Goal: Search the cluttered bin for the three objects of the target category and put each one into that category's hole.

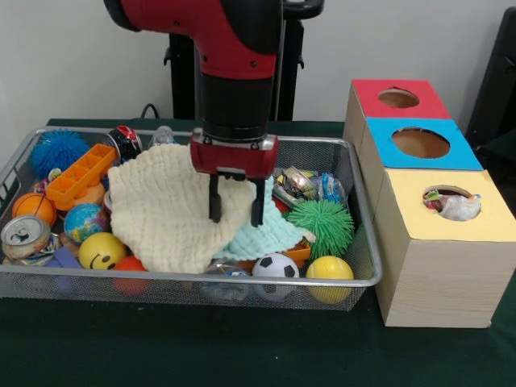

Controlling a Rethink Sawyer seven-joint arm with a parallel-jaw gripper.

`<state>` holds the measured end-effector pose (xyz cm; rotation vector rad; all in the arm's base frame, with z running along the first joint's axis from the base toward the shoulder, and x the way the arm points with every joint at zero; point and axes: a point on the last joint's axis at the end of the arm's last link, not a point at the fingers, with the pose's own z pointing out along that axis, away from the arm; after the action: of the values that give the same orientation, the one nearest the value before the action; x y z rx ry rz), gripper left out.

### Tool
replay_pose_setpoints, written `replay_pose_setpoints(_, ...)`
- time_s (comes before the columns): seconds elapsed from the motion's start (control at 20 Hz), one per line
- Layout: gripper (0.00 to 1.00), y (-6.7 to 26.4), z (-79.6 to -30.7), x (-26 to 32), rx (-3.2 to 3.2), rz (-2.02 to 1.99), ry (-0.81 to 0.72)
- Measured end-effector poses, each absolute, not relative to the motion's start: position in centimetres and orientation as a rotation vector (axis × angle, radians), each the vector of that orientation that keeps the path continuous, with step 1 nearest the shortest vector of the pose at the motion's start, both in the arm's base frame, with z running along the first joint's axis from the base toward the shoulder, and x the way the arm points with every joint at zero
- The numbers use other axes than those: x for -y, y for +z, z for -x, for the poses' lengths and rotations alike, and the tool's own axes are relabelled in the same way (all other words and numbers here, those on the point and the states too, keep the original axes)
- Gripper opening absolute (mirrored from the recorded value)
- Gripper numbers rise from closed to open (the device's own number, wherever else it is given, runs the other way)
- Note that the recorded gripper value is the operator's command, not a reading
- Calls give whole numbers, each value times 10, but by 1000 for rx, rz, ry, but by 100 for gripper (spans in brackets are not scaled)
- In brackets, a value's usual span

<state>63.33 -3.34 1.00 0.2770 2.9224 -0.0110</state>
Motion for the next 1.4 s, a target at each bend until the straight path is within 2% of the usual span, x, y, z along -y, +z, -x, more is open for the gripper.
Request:
replay_pose_setpoints(0.4, 100, -23, -612, 4, -2992, -203, -2)
replay_pose_setpoints(0.8, 100, -25, -605, -4, -3026, -146, -68)
replay_pose_setpoints(0.85, 0, -26, -602, -3, -3040, -140, -83)
replay_pose_setpoints(1.4, 0, -25, -600, 3, -3045, -143, -109)
